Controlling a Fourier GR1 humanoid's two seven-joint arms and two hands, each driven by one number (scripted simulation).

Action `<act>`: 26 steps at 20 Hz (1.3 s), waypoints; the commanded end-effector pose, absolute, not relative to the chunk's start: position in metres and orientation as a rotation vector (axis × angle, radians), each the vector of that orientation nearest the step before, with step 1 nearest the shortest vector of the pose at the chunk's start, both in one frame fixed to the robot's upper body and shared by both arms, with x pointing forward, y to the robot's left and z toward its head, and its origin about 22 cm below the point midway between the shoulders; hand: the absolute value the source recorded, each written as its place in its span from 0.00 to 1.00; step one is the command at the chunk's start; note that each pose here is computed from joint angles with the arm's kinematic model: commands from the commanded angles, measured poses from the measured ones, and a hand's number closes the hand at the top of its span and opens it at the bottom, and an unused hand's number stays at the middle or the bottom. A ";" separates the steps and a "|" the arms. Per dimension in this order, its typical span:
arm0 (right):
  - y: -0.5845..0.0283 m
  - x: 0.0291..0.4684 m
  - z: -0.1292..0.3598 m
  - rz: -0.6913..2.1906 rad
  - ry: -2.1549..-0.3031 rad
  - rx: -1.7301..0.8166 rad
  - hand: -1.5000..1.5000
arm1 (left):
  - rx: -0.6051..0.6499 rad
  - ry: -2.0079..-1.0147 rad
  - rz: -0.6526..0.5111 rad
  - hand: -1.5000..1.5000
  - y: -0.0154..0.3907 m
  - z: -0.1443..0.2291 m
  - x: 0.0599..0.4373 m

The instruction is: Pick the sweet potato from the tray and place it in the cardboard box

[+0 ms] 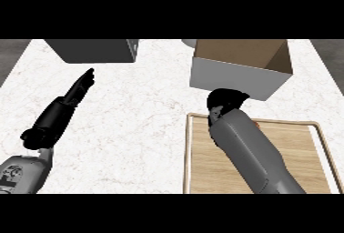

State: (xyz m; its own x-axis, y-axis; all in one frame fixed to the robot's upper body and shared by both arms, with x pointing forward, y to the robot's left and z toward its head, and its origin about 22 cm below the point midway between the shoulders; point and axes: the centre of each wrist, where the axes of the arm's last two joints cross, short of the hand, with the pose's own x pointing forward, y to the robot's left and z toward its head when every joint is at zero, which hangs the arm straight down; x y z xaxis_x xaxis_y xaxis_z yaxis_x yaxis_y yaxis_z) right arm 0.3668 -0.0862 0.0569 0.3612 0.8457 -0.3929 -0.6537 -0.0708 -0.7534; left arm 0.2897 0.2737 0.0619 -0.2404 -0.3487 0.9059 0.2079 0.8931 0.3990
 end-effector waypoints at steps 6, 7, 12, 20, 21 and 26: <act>-0.091 0.359 0.044 1.145 0.013 -1.215 0.00 | 0.106 -1.739 -0.540 0.50 0.267 0.071 0.294; -0.095 0.358 0.044 1.143 0.027 -1.213 0.00 | 0.115 -1.736 -0.534 0.50 0.272 0.057 0.284; -0.096 0.353 0.039 1.135 0.055 -1.218 0.00 | 0.092 -1.738 -0.526 0.50 0.261 0.054 0.282; -0.104 0.327 0.036 1.234 -0.005 -1.133 1.00 | 0.121 -1.751 -0.530 0.50 0.275 0.048 0.291; -0.125 0.330 0.029 1.250 -0.033 -1.138 1.00 | 0.102 -1.745 -0.518 0.50 0.277 0.078 0.300; -0.122 0.325 0.026 1.279 -0.130 -1.224 1.00 | 0.100 -1.756 -0.525 0.50 0.262 0.065 0.297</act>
